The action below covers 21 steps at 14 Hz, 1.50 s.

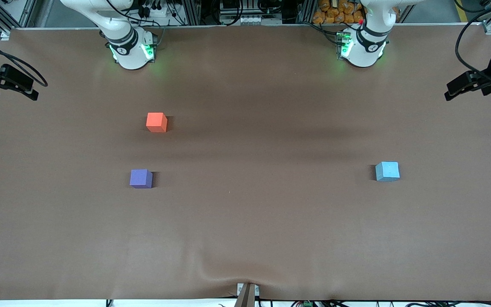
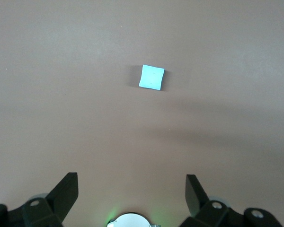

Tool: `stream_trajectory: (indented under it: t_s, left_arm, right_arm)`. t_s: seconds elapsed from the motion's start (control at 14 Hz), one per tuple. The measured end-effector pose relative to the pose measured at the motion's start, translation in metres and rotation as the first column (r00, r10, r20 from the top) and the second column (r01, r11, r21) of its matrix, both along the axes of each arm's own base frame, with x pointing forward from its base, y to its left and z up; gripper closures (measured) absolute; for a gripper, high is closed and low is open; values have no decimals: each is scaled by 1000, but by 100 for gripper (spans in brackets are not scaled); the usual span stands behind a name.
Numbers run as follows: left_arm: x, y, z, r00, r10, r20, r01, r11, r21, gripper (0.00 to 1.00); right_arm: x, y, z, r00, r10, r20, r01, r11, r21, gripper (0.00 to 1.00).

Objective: Place blue block between orange and purple blocks
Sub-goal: 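Move the left gripper over the light-blue block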

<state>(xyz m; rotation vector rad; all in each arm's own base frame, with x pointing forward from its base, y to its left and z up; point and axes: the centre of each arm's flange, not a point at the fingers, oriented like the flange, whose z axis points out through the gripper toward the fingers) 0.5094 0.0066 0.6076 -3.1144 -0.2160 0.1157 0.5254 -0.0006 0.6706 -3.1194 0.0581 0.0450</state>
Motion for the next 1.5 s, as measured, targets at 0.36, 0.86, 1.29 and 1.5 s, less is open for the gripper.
stream_trajectory:
  t_s: [0.36, 0.86, 1.29, 1.5]
  left_arm:
    - [2, 0, -31, 1000, -1, -12, 1, 1000, 0, 0]
    - [4, 0, -62, 1000, -1, -6, 1, 1000, 0, 0]
    - [1, 0, -110, 1000, -2, -9, 2, 1000, 0, 0]
    - [-2, 1, -132, 1000, -2, -11, 2, 1000, 0, 0]
  right_arm:
    - [0, -1, 0, 1000, -3, -1, 3, 1000, 0, 0]
    - [0, -3, 0, 1000, -6, -5, 6, 1000, 0, 0]
    - [-1, -3, -1, 1000, -6, -7, 6, 1000, 1, 0]
    - [-1, -3, -1, 1000, -6, -7, 6, 1000, 1, 0]
